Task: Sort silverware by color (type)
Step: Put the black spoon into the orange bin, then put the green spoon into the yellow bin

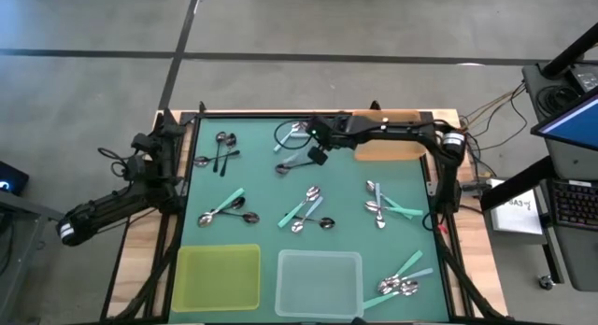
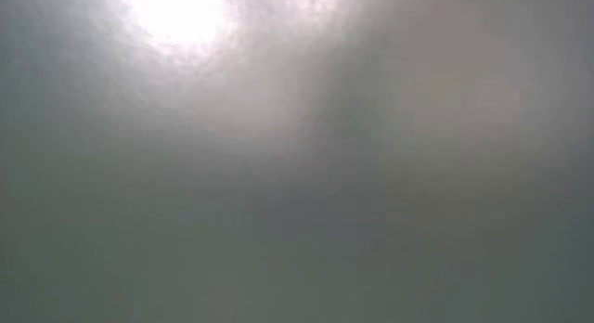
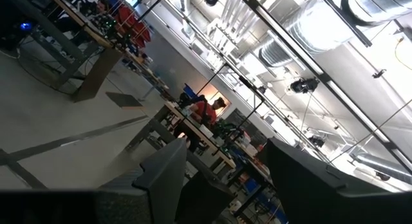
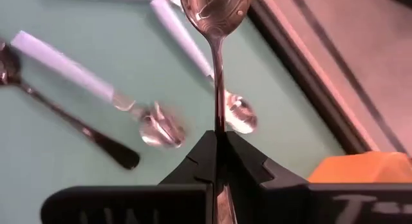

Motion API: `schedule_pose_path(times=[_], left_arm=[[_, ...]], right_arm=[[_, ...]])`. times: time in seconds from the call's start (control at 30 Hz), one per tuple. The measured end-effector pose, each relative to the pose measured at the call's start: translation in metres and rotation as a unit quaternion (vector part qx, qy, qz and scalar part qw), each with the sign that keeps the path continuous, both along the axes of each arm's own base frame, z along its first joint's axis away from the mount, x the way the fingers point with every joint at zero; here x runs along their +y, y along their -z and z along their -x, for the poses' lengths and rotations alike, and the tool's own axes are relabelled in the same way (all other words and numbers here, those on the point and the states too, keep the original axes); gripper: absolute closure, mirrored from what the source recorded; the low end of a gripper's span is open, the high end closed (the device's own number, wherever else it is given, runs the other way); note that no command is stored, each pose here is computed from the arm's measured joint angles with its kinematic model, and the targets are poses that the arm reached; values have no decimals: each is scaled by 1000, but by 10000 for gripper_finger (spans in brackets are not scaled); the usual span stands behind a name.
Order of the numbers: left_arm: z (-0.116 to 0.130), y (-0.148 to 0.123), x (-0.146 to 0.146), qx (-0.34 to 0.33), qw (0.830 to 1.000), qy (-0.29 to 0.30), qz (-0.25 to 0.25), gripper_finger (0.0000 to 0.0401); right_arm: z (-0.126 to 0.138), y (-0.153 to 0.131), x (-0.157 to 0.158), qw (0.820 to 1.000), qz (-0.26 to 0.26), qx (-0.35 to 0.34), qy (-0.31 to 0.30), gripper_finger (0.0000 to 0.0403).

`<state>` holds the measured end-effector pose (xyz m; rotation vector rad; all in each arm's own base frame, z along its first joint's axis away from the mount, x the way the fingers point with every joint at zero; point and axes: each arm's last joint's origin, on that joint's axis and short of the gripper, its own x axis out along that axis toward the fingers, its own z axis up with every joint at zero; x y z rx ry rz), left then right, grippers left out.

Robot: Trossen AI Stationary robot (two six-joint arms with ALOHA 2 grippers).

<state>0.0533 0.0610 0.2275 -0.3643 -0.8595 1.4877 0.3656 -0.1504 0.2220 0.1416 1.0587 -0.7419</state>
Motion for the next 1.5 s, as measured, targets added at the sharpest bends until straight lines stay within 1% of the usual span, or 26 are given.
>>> schedule_pose_path(times=[0.03,0.17,0.27,0.4,0.5,0.6,0.73,0.87,0.97,1.1,1.17,1.33,1.5], left_arm=[[0,0,0,0,1000,0,0,200],[0,1,0,1,1000,0,1,200],[0,1,0,1,1000,0,1,200],[0,1,0,1,1000,0,1,200],[0,1,0,1,1000,0,0,200],[0,1,0,1,1000,0,1,200],[0,1,0,1,1000,0,1,200],[0,1,0,1,1000,0,0,200],[0,1,0,1,1000,0,1,200],[0,1,0,1,1000,0,1,200],[0,1,0,1,1000,0,1,200],[0,1,0,1,1000,0,1,200],[0,1,0,1,1000,0,1,200]], right_arm=[[1,-3,0,1000,7,-1,3,391],[10,-11,1,998,45,32,24,391],[26,-20,1,994,57,71,56,391],[52,-26,-1,984,33,127,117,391],[71,-30,-3,973,15,170,158,391],[87,-27,-7,959,4,212,187,391],[107,-19,-14,946,-22,239,218,391],[120,-4,-16,937,-64,259,227,390],[124,3,-15,931,-69,274,230,390],[125,4,-13,931,-73,277,226,385],[124,4,-11,932,-81,276,220,373],[124,4,-12,933,-81,284,204,329],[124,4,-11,934,-85,278,210,294]])
